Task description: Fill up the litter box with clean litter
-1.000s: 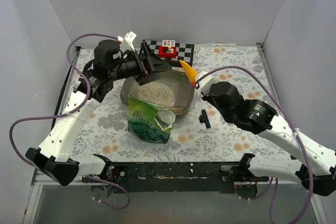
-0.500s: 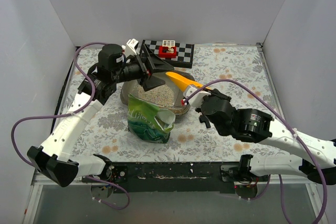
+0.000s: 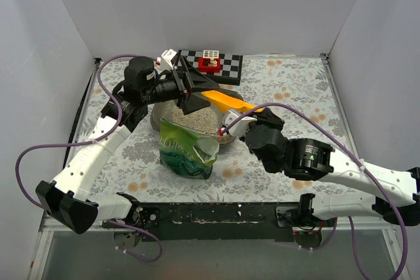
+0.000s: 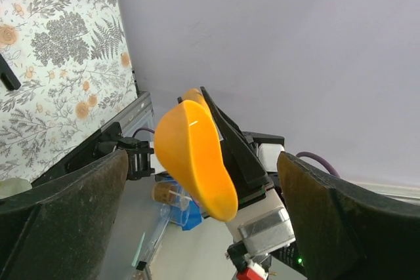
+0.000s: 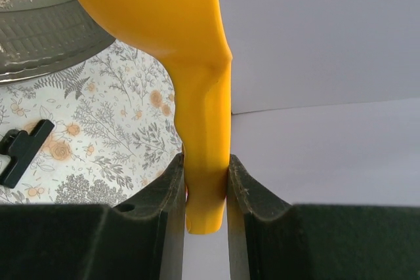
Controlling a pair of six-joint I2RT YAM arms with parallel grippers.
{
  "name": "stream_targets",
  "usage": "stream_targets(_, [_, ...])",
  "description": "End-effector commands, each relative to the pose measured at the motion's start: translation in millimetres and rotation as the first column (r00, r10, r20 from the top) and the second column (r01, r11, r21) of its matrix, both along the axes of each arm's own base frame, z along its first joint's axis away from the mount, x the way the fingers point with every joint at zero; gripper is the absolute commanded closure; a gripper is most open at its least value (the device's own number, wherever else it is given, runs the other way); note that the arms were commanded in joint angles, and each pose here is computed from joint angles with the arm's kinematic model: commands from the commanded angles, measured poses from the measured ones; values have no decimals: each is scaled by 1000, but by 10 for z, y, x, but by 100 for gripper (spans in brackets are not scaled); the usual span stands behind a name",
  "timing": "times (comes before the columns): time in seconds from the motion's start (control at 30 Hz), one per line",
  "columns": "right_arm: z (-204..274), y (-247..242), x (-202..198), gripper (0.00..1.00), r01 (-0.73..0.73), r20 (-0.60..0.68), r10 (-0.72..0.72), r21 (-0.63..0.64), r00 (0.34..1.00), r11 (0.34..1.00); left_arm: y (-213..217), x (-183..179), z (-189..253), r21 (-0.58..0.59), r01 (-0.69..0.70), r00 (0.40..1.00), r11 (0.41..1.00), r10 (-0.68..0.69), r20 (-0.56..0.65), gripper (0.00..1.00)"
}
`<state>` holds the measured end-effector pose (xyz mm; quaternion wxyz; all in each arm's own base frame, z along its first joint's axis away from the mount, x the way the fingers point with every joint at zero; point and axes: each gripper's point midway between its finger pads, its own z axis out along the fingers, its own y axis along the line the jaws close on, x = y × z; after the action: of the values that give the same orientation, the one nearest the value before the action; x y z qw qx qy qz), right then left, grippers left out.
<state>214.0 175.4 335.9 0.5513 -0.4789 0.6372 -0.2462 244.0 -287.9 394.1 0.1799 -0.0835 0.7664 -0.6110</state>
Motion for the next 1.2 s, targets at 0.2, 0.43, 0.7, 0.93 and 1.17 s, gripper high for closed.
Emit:
stream_targets(0.2, [206,99,-32,99,36,105,-35,-5,994,999,0,-184,159,-61,81,992,995,-74,103,25])
stream_targets(0.43, [212,-27,-25,99,88,143,-82,-36,986,995,2,-273,115,-63,118,990,991,-113,82,78])
stream_targets(0.7, [298,-169,-7,99,178,252,-154,-76,955,981,4,-310,96,-53,142,984,988,-136,111,100])
stream_targets(0.93, [493,-283,-24,50,239,284,-239,34,929,970,72,-272,2,20,102,964,995,-104,247,100])
stream_targets(1.17, [406,-249,-217,24,232,227,-249,101,942,967,148,-61,-43,89,-16,935,996,-17,355,100])
